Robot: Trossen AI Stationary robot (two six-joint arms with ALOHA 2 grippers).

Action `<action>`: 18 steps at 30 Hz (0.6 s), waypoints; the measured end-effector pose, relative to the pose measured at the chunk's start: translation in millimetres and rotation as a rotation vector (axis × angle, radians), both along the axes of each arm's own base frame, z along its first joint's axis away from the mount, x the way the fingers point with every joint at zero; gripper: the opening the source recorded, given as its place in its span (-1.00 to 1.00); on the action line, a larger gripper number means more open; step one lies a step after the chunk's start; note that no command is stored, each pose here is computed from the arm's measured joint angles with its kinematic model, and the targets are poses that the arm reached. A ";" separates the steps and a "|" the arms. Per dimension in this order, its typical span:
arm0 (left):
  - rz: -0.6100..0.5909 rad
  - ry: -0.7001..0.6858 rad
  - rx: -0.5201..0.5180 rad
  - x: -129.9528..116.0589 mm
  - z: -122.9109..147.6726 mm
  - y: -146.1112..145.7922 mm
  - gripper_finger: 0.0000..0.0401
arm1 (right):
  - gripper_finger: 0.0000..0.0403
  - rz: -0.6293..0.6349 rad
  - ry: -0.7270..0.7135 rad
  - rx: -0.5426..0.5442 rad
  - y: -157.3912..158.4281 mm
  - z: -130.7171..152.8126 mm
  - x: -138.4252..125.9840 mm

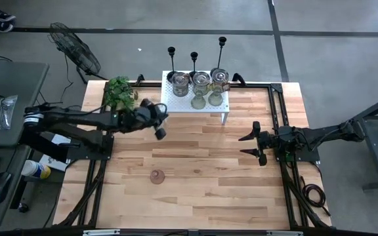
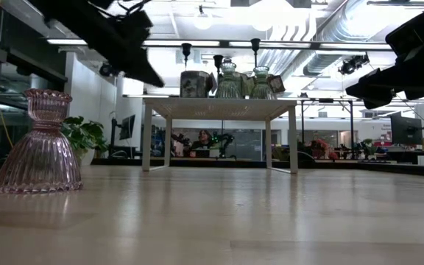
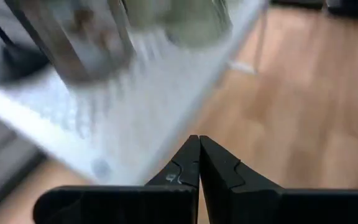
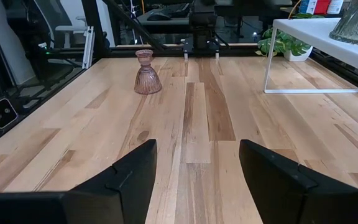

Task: Pick & Place candle stick holders
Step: Put the pink glass candle holder on the shelf

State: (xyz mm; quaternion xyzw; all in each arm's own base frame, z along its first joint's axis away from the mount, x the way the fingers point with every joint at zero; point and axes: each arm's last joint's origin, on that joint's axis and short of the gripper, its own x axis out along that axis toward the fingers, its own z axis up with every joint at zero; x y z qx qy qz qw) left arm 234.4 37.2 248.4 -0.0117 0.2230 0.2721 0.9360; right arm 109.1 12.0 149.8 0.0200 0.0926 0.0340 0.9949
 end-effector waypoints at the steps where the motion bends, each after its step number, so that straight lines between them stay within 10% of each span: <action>1: -0.004 0.015 -0.033 -3.3 -1.1 -5.7 -1.00 | 0.10 0.000 0.000 0.000 0.0 0.0 0.0; 18: -0.188 0.098 -0.094 -43.7 -22.3 -97.0 -1.00 | 0.10 0.000 -0.001 0.000 0.0 0.1 0.0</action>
